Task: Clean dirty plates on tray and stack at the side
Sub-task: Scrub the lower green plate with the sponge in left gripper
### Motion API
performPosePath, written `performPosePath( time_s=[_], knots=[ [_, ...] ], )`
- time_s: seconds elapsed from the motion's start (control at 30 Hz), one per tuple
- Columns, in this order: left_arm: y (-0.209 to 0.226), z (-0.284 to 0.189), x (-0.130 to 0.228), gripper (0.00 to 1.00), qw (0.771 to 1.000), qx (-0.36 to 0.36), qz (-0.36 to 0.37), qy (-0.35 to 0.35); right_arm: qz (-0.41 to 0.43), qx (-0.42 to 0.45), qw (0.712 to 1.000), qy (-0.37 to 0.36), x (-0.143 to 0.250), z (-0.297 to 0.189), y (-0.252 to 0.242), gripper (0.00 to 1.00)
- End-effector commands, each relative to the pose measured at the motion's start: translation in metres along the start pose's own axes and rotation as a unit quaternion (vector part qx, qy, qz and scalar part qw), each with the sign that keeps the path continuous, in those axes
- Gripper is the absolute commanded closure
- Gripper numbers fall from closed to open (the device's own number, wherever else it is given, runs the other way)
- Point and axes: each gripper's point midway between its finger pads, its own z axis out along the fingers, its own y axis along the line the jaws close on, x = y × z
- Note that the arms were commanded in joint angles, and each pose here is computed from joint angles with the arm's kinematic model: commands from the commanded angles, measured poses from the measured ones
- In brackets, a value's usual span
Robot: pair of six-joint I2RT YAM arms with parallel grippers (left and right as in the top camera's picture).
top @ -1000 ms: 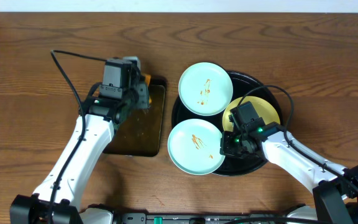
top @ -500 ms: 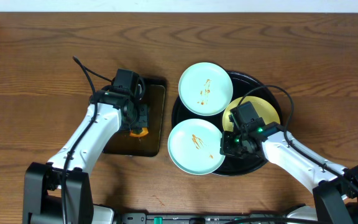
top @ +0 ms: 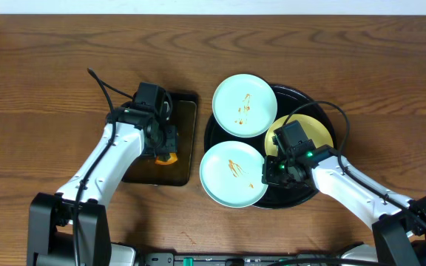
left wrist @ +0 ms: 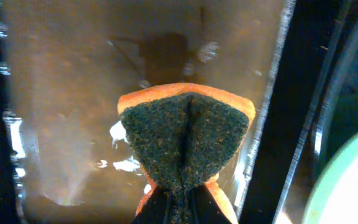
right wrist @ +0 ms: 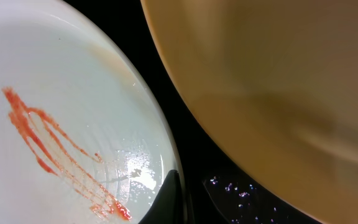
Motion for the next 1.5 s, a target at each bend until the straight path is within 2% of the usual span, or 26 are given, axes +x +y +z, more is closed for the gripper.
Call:
performPosePath(
  time_s=[0.0, 0.13, 0.17, 0.5, 0.73, 0.9, 1.13, 1.27, 1.47],
  knots=[
    [-0.035, -0.020, -0.019, 0.93, 0.996, 0.082, 0.029, -0.018, -0.007, 0.007, 1.000, 0.002, 0.004, 0.002, -0.001, 0.99],
    [-0.070, -0.033, -0.025, 0.93, 0.989, 0.127, 0.062, -0.031, -0.007, 0.007, 1.000, 0.002, 0.003, 0.002, -0.001, 0.99],
    [-0.086, -0.032, -0.019, 0.93, 0.988, 0.134, 0.077, -0.027, -0.007, 0.007, 1.000, 0.002, 0.004, 0.002, -0.001, 0.99],
    [-0.163, -0.010, 0.035, 0.93, 0.985, 0.162, 0.059, 0.020, -0.007, 0.008, 1.000, 0.002, 0.004, 0.002, -0.001, 0.99],
    [-0.188, 0.018, 0.064, 0.93, 0.986, 0.150, 0.013, 0.070, -0.007, 0.008, 1.000, 0.003, 0.004, 0.002, -0.001, 0.99],
    [-0.207, 0.036, 0.081, 0.93, 0.982, 0.162, 0.027, 0.097, -0.007, 0.008, 1.000, 0.004, 0.004, 0.002, -0.002, 0.99],
    [-0.198, 0.054, 0.089, 0.93, 0.986, 0.127, 0.018, 0.110, -0.006, 0.009, 1.000, 0.004, 0.005, 0.002, -0.002, 0.99],
    [-0.179, 0.059, 0.069, 0.93, 0.994, 0.086, 0.006, 0.070, -0.006, 0.009, 1.000, 0.005, 0.005, 0.002, -0.002, 0.99],
    [-0.158, 0.060, 0.046, 0.93, 0.996, 0.075, -0.017, 0.052, -0.006, 0.011, 1.000, 0.007, 0.006, 0.002, -0.003, 0.99]
  ],
)
